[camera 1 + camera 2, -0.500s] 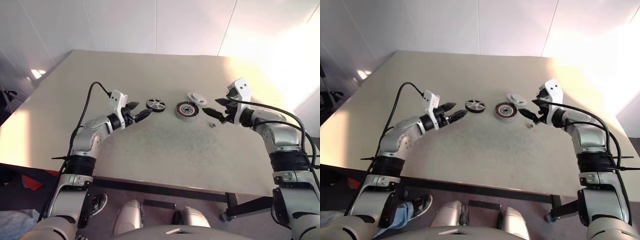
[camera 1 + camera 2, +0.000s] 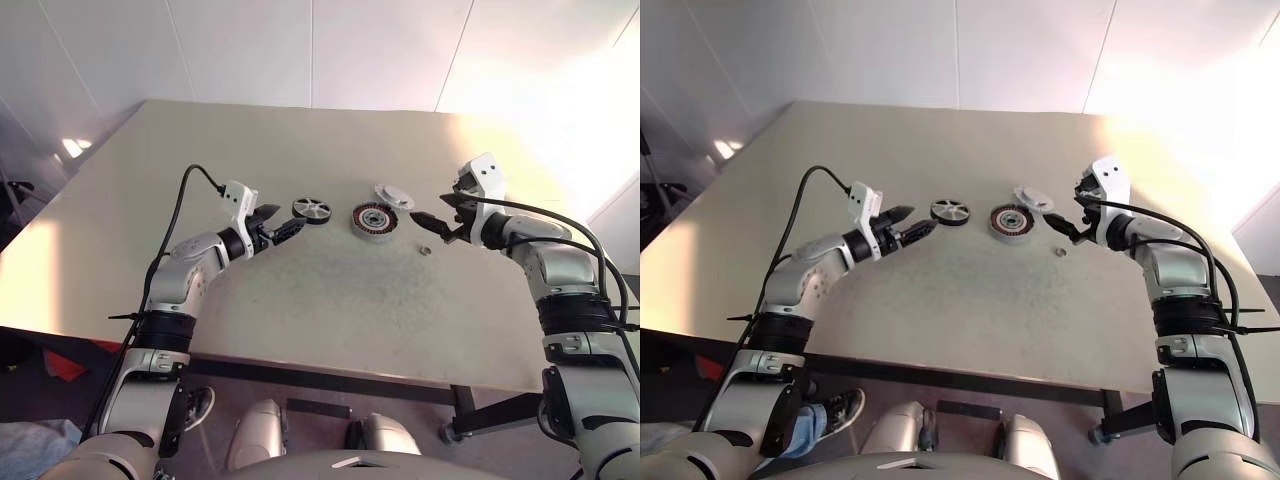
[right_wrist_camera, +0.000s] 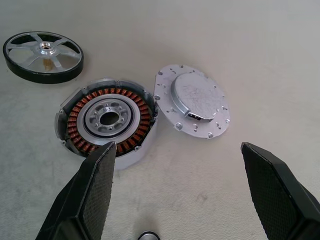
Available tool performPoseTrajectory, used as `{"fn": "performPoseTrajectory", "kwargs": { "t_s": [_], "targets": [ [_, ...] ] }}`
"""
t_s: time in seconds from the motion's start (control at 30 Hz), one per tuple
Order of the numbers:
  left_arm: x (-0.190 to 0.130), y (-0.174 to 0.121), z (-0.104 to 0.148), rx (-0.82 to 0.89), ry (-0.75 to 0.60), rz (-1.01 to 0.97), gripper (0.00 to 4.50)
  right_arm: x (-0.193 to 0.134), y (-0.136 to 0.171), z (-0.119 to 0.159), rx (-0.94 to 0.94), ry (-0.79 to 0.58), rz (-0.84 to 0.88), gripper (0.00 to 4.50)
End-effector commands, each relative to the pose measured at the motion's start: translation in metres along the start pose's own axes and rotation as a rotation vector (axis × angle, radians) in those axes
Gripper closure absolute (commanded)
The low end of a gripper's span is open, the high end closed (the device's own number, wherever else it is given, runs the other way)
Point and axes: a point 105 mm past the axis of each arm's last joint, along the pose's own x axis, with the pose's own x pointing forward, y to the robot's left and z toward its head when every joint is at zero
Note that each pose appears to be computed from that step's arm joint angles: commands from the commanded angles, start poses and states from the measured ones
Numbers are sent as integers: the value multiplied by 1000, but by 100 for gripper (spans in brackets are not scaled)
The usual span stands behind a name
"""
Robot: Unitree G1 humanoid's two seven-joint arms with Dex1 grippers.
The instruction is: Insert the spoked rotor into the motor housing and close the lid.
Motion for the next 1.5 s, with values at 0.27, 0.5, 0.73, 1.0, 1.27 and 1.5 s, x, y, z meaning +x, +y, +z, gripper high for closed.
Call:
{"fn": "performPoseTrajectory", "kwargs": {
  "t_s": [0.27,0.5,0.73,1.0,1.27,1.5],
  "targets": [
    [-5,3,10,47,-12,-15,14,-5,-2,2,-23,37,37,0],
    [-7,6,8,51,-5,-10,14,-1,2,-5,-35,70,44,0],
    [-6,6,5,56,4,-11,14,8,35,10,-97,45,168,0],
    [0,3,6,124,14,-30,14,25,63,9,-312,146,362,0],
    [2,-5,-1,129,13,-35,14,47,62,14,-480,241,467,0],
    [-8,-6,-10,117,11,-4,14,64,68,-2,-496,337,535,0]
  ]
}}
